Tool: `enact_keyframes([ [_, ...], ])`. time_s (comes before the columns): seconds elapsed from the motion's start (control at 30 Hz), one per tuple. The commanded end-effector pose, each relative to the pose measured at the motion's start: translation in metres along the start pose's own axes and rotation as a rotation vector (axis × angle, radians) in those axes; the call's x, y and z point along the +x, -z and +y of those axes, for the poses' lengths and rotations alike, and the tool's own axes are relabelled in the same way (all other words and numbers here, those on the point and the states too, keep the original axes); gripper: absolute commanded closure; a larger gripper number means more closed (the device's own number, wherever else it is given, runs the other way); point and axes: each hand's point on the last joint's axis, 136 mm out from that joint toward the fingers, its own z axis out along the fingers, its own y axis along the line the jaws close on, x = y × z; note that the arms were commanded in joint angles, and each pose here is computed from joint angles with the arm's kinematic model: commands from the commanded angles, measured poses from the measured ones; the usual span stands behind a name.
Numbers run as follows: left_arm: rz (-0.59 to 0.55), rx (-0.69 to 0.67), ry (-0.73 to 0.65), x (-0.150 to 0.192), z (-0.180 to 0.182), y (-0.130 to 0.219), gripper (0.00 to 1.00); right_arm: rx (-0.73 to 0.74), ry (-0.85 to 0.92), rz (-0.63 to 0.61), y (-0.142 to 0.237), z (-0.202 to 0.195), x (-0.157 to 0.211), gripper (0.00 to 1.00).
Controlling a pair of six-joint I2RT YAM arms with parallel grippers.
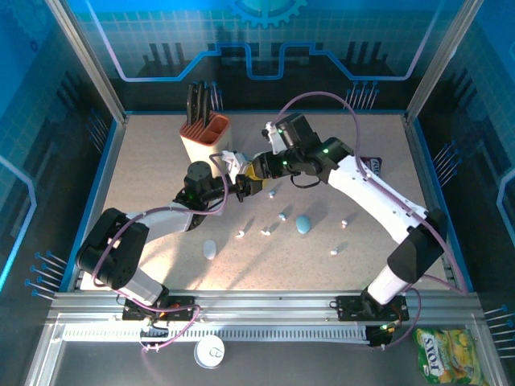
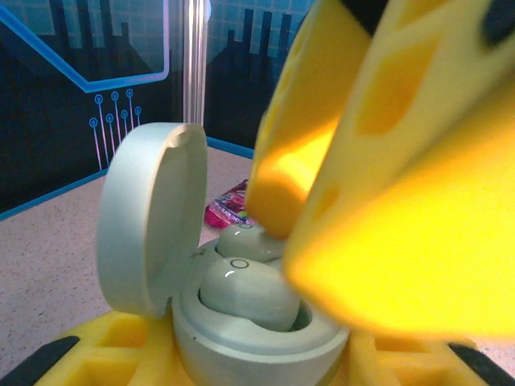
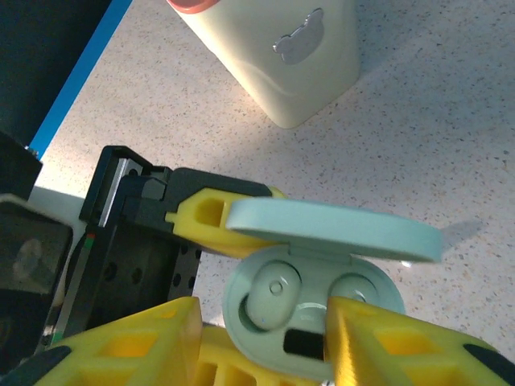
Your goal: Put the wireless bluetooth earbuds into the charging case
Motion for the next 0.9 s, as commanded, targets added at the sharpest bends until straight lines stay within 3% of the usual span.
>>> enact_keyframes([
  [0.0, -0.038, 0.01, -0.038, -0.012, -0.002, -0.001, 0.65, 0.013, -0.035, -0.076, 0.028, -0.006, -0.012, 0.54],
  [0.1, -0.032, 0.019, -0.043, -0.009, -0.003, -0.001, 0.65, 0.021, -0.064, -0.104, 0.036, -0.013, -0.019, 0.6],
  [0.17, -0.016, 0.026, -0.05, -0.006, -0.005, -0.001, 0.65, 0.023, -0.071, -0.116, 0.038, -0.016, -0.025, 0.7],
  [0.3, 0.011, 0.038, -0.078, -0.002, -0.008, 0.001, 0.65, 0.024, -0.068, -0.106, 0.032, -0.016, -0.038, 0.77],
  [0.5, 0.021, 0.054, -0.103, -0.004, -0.011, 0.002, 0.65, 0.041, -0.056, -0.037, 0.011, -0.02, -0.041, 0.77],
  [0.87, 0.009, 0.033, -0.079, -0.009, -0.007, 0.0, 0.65, 0.048, -0.03, 0.121, -0.006, -0.03, -0.002, 0.8],
])
